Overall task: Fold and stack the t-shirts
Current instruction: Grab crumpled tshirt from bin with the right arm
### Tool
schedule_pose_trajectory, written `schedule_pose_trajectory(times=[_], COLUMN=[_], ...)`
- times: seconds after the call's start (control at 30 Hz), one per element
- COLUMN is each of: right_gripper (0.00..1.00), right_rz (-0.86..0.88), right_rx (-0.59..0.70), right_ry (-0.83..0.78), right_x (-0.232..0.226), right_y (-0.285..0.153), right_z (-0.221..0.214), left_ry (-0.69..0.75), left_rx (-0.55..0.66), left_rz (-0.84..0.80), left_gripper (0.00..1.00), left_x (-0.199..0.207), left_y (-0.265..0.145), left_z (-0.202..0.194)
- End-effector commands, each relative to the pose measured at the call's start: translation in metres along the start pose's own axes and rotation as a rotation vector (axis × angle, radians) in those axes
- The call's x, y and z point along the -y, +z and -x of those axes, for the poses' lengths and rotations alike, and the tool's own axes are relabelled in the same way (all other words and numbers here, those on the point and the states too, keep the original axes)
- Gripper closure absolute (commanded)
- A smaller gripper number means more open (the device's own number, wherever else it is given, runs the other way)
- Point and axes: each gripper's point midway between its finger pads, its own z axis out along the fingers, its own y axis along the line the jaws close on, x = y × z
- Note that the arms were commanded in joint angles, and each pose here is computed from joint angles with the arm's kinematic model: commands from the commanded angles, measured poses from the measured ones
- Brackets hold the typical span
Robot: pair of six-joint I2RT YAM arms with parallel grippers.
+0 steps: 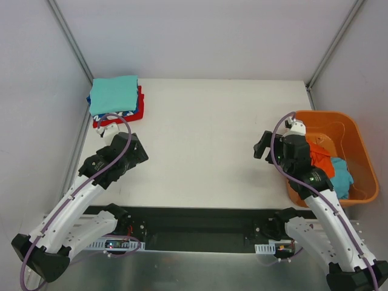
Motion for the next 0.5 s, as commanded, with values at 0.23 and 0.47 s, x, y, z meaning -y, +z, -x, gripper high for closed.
schedule_pose_trajectory(times=[0.23,0.47], right_gripper=[0.04,0.04], right_rz=[-0.172,-0.606], right_rx=[0.128,0.057], right_ry=[-0.005,0.208], right_x=[0.023,0.125], right_y=[-0.028,-0.051], right_z=[0.056,0.072], left_ry=[-0.053,-0.018], left_rx=[0.034,-0.005], left_rz=[0.035,-0.071], left_gripper=[0.01,0.01], left_x=[-0.005,0.024], left_y=[-0.001,0.014], left_z=[0.007,-0.001])
